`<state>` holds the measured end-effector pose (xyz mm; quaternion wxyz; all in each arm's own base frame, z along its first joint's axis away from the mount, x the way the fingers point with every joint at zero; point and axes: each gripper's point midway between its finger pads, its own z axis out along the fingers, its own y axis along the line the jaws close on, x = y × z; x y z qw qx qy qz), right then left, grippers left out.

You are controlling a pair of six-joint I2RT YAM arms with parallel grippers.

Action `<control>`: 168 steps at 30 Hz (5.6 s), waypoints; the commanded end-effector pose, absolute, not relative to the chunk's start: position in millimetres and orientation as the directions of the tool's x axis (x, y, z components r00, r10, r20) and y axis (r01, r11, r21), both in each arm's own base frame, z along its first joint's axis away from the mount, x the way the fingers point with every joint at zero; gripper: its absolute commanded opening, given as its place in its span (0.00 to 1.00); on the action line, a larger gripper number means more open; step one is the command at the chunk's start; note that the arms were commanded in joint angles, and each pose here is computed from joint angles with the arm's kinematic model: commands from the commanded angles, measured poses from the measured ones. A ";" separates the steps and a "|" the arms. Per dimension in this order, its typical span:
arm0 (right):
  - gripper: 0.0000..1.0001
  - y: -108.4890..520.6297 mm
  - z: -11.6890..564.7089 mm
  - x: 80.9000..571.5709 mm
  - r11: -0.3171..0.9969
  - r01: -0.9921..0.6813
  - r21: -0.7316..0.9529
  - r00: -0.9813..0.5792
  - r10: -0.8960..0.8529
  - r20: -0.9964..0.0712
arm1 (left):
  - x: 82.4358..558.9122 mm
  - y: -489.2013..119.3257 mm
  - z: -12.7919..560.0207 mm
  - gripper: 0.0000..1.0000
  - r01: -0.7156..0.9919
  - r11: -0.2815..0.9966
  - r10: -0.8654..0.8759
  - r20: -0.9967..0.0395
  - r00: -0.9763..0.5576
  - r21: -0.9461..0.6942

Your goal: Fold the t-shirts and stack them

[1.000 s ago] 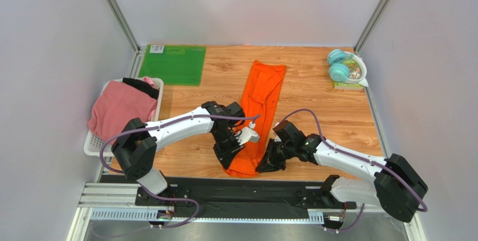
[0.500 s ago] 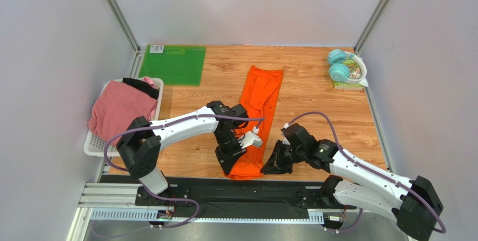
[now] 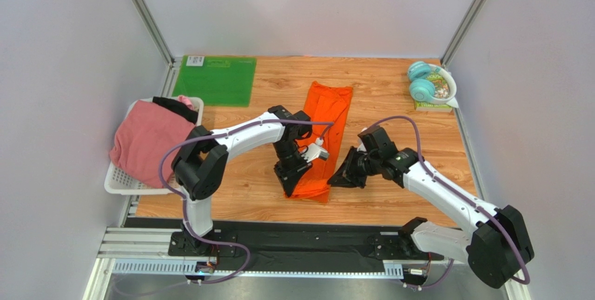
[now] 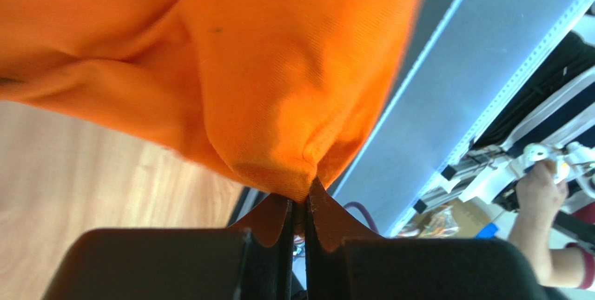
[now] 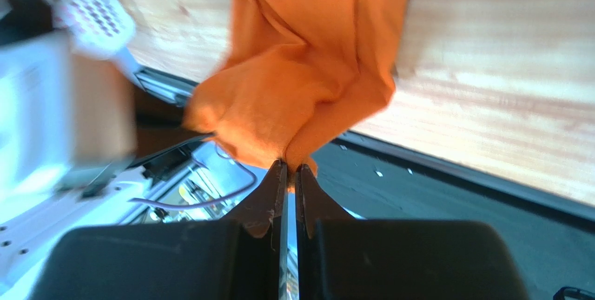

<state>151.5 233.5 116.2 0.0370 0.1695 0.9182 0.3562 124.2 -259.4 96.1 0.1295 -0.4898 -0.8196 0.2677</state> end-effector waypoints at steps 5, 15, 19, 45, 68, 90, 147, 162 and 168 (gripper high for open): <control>0.00 228.1 138.4 189.3 0.686 0.207 0.698 -0.949 0.313 -0.026 | 167.4 -265.6 87.8 0.07 0.724 0.412 0.851 -0.050 -0.523 -0.554; 0.00 223.4 139.0 198.4 0.673 0.209 0.710 -0.944 0.328 -0.034 | 208.2 -272.1 106.8 0.07 0.744 0.443 0.831 -0.083 -0.550 -0.501; 0.00 218.7 141.6 206.0 0.667 0.207 0.716 -0.940 0.338 -0.043 | 215.8 -277.9 110.4 0.07 0.746 0.442 0.828 -0.093 -0.553 -0.498; 0.00 211.4 126.5 272.7 0.671 0.213 0.710 -0.932 0.358 -0.058 | 277.3 -290.1 99.4 0.05 0.763 0.502 0.801 -0.114 -0.588 -0.407; 0.00 199.6 59.8 340.6 0.678 0.282 0.679 -0.930 0.368 0.018 | 322.7 -286.5 54.6 0.28 0.742 0.571 0.772 -0.080 -0.631 -0.352; 0.48 166.3 84.1 379.4 0.757 0.306 0.577 -0.907 0.417 -0.066 | 375.5 -233.8 121.8 0.66 0.726 0.660 0.691 -0.223 -0.688 -0.194; 0.34 255.3 118.6 453.0 0.669 0.077 0.739 -0.967 0.230 -0.108 | 208.3 -296.3 107.6 0.80 0.887 0.251 0.794 -0.442 -0.417 -0.387; 0.37 305.6 80.2 367.5 0.644 0.060 0.763 -0.998 0.065 0.023 | 199.9 -311.0 119.3 0.81 0.870 0.208 0.738 -0.512 -0.440 -0.448; 0.37 302.1 51.4 371.5 0.674 0.096 0.732 -0.995 0.076 0.061 | 220.0 -316.8 63.2 0.80 0.852 0.255 0.790 -0.409 -0.456 -0.457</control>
